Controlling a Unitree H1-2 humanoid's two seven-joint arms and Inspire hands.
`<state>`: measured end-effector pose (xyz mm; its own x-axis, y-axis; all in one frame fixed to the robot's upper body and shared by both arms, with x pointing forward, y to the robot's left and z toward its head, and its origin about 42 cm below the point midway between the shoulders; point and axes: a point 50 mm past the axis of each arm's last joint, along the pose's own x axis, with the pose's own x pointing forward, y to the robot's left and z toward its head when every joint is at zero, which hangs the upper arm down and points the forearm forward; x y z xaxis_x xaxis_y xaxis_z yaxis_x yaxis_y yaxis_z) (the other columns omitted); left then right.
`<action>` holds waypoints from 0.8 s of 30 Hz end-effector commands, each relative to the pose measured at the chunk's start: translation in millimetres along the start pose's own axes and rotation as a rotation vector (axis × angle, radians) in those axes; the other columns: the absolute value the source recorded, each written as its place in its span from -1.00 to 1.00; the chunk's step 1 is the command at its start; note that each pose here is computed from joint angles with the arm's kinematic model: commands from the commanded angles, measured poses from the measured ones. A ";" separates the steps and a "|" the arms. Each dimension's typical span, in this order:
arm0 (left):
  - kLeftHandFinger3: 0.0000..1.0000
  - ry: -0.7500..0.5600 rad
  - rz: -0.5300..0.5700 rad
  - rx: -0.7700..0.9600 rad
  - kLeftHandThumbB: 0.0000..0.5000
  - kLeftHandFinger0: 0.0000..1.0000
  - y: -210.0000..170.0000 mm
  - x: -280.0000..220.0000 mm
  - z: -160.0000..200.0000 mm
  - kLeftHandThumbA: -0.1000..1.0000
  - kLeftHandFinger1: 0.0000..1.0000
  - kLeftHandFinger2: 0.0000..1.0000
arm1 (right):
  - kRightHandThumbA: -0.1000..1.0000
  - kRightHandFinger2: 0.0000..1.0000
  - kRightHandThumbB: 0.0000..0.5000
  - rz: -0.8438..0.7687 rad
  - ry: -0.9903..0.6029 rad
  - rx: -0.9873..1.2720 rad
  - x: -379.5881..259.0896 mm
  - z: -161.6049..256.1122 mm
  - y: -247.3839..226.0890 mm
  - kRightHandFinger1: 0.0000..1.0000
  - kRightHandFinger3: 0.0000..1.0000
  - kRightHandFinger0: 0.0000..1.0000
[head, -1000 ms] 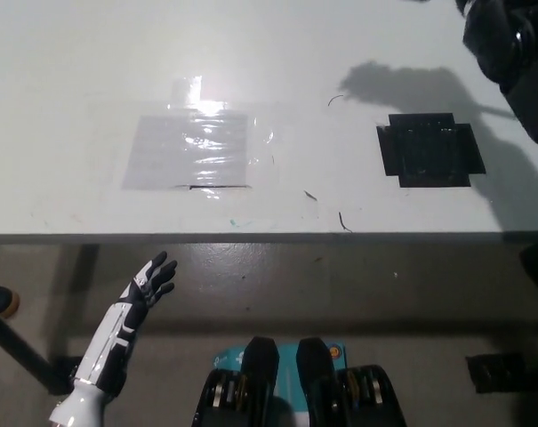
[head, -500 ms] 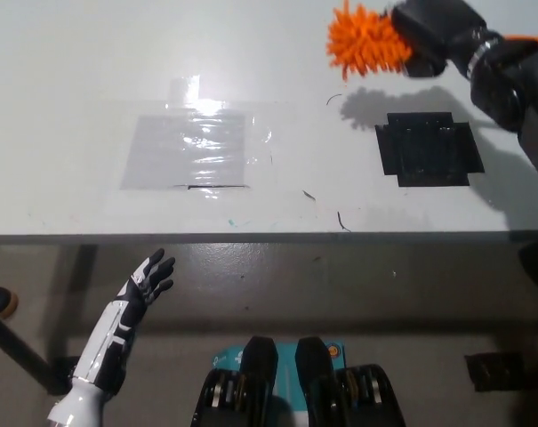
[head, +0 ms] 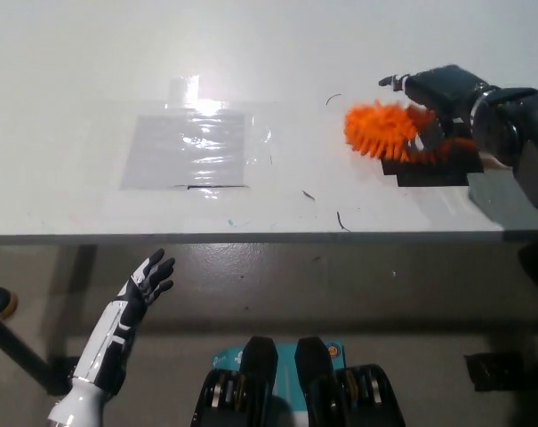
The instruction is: The robot uses it right hand to pick up an extended orange duster kept in the middle of the desk and presses its handle against the desk to collapse it
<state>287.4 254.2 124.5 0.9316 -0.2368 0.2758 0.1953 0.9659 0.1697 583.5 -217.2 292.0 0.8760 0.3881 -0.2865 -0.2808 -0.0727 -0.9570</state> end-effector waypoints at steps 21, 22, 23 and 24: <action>1.00 -0.067 0.005 -0.003 -0.15 1.00 5.7 8.0 14.1 1.00 1.00 1.00 | 1.00 1.00 0.76 -1.030 -0.933 0.272 -278.7 117.6 -164.0 1.00 1.00 1.00; 1.00 -0.069 0.000 -0.003 -0.18 1.00 5.4 9.7 14.6 1.00 1.00 1.00 | 1.00 1.00 0.72 -1.055 -0.995 0.305 -291.6 128.3 -135.4 1.00 1.00 1.00; 1.00 -0.073 -0.002 -0.002 -0.20 1.00 5.1 11.8 14.9 1.00 1.00 1.00 | 1.00 1.00 0.75 -1.035 -1.062 0.338 -300.8 138.6 -112.4 1.00 1.00 1.00; 1.00 -0.074 -0.002 -0.001 -0.22 1.00 5.3 12.5 15.0 1.00 1.00 1.00 | 1.00 1.00 0.84 -1.044 -1.075 0.341 -303.5 144.2 -101.0 1.00 1.00 1.00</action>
<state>287.5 254.7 122.0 0.9350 -0.2349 0.2656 0.1950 0.9663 0.1681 493.4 -150.3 344.6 0.6563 0.7410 0.1417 -0.1220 0.2896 -0.9493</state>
